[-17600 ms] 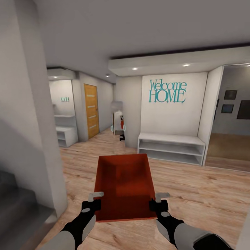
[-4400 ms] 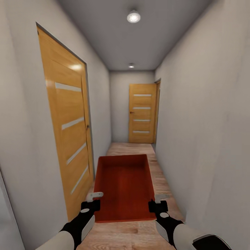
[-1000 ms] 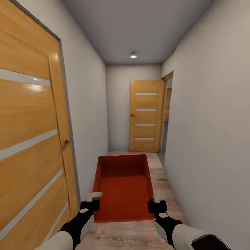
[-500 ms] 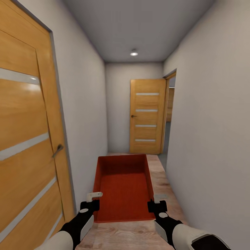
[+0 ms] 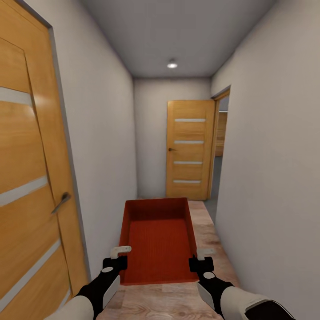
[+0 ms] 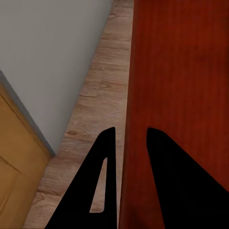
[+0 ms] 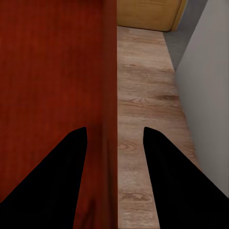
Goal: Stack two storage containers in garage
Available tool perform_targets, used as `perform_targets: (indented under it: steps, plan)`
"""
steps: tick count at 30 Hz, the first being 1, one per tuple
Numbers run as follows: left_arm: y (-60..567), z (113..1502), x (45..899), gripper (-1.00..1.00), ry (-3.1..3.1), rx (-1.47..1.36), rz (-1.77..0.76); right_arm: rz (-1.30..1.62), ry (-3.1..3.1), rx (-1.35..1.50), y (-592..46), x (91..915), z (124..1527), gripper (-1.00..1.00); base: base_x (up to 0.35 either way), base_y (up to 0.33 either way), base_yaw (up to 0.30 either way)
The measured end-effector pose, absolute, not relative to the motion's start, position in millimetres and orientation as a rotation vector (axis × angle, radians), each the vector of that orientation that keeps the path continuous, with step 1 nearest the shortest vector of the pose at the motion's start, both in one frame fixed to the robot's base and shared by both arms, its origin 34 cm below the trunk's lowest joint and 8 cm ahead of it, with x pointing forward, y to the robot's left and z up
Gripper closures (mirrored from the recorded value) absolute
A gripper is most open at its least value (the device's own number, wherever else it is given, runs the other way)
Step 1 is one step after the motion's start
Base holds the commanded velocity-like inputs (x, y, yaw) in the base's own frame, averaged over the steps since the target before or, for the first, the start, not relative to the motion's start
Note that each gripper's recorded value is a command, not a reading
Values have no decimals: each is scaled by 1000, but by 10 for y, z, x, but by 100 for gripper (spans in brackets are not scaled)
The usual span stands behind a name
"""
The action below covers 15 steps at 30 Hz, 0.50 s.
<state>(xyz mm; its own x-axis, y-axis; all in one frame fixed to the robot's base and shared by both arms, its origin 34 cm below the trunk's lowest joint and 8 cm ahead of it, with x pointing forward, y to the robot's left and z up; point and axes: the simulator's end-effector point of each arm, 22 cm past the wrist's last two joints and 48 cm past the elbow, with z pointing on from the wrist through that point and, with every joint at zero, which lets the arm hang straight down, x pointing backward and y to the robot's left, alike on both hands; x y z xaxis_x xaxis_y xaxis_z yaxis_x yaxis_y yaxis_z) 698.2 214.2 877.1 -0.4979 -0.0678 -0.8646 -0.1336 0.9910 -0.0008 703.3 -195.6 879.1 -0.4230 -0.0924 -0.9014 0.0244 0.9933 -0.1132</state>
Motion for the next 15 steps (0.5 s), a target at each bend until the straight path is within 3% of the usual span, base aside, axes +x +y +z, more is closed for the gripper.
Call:
perform_targets:
  steps: [15]
  plan:
    - [2142,8771,6982,100,2094,-141,80,-129,2004,-48,-1956,7033,8791,100,322,0,0]
